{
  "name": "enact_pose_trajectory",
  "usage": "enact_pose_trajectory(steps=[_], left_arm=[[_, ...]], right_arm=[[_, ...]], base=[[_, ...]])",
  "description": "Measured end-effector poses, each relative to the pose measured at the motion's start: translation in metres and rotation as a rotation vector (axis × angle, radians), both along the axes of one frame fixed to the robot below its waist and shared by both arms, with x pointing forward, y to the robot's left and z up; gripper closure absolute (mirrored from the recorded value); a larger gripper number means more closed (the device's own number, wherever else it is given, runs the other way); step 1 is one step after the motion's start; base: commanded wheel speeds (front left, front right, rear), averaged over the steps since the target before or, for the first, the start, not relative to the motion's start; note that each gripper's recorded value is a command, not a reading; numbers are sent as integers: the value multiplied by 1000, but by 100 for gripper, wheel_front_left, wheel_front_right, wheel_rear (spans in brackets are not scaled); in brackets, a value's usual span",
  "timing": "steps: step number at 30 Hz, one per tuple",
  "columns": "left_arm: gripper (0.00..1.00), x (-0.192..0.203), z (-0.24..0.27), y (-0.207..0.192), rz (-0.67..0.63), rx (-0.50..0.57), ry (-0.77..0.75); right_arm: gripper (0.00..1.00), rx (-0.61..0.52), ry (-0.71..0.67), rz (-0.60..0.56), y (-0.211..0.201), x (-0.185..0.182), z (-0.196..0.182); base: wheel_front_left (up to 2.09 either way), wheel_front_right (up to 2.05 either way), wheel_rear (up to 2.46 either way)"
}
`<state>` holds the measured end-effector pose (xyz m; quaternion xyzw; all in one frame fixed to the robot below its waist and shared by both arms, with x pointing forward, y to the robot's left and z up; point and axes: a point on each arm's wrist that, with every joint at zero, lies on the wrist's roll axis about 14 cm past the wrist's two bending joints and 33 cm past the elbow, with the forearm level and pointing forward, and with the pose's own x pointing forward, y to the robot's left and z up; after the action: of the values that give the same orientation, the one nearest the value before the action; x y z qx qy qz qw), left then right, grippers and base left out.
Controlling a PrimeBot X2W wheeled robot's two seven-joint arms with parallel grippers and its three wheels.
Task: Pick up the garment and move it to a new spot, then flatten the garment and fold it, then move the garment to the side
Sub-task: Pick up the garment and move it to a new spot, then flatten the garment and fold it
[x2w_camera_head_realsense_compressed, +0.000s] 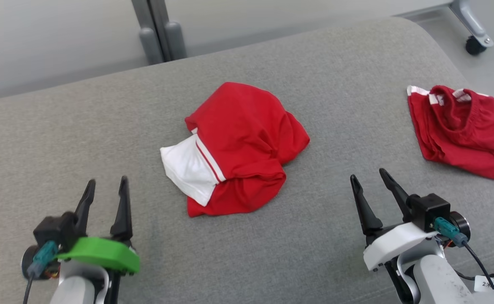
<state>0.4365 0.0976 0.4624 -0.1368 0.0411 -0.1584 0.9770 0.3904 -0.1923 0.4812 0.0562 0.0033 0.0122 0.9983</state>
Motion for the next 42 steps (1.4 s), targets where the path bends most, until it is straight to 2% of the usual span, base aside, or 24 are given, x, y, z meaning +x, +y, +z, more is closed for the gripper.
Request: enact_pose_trajectory(steps=[8,12,16,21,25,32,42], left_arm=[[0,-50,-18,63,187,70,47],[0,-73,-32,70,217,80,95],[0,-79,-32,71,230,70,98],[0,-76,-33,68,222,66,102],[0,-70,-32,71,236,49,100],[0,-73,-37,77,259,27,124],[0,-68,-45,96,319,4,160]], right_arm=[[0,4,4,58,20,-5,-1],[0,-1,20,82,29,-8,-7],[0,0,23,128,44,-5,-8],[0,-24,-15,275,91,13,4],[0,-58,-58,441,144,28,18],[0,-116,-66,671,216,50,20],[0,-153,122,797,261,84,-26]], base=[[0,0,0],[0,0,0],[0,0,0],[0,0,0],[0,0,0],[0,0,0],[0,0,0]])
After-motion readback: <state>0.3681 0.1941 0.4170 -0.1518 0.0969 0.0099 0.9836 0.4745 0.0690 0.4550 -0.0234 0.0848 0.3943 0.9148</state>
